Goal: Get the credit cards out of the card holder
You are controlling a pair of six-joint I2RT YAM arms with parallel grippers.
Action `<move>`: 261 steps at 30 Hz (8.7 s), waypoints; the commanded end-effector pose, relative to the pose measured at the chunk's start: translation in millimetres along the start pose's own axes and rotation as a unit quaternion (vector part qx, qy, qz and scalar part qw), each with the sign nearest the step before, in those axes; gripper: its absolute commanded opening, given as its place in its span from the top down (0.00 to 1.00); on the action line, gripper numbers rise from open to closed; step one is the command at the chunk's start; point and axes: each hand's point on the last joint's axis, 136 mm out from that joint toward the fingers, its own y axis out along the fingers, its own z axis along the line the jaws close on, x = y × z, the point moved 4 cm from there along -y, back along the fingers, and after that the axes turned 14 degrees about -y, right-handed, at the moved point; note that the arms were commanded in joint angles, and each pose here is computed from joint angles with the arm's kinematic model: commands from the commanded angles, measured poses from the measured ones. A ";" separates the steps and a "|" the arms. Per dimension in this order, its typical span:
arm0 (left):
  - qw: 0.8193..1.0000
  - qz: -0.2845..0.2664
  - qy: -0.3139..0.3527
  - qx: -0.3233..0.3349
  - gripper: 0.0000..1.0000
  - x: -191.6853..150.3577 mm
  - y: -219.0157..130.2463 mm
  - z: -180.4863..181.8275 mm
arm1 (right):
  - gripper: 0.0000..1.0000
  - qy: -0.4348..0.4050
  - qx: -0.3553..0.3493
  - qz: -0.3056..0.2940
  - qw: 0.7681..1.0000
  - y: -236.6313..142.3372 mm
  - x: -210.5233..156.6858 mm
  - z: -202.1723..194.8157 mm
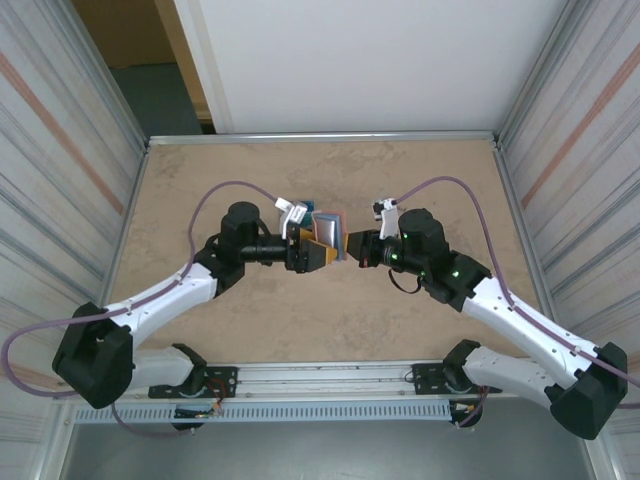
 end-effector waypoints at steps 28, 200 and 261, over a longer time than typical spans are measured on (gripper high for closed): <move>0.997 -0.035 0.025 0.058 0.99 5.1 -10.3 0.9 | 1.00 -0.015 -0.026 -0.014 0.999 -7.3 11.3 -0.5; 0.884 -0.027 0.018 0.467 0.07 -88.1 -32.4 141.0 | 0.77 0.172 -0.117 0.252 0.945 82.3 -152.4 -59.3; 0.909 0.019 -0.074 0.409 0.55 -115.8 7.0 166.0 | 0.80 0.173 -0.157 0.296 0.926 102.2 -161.8 -88.3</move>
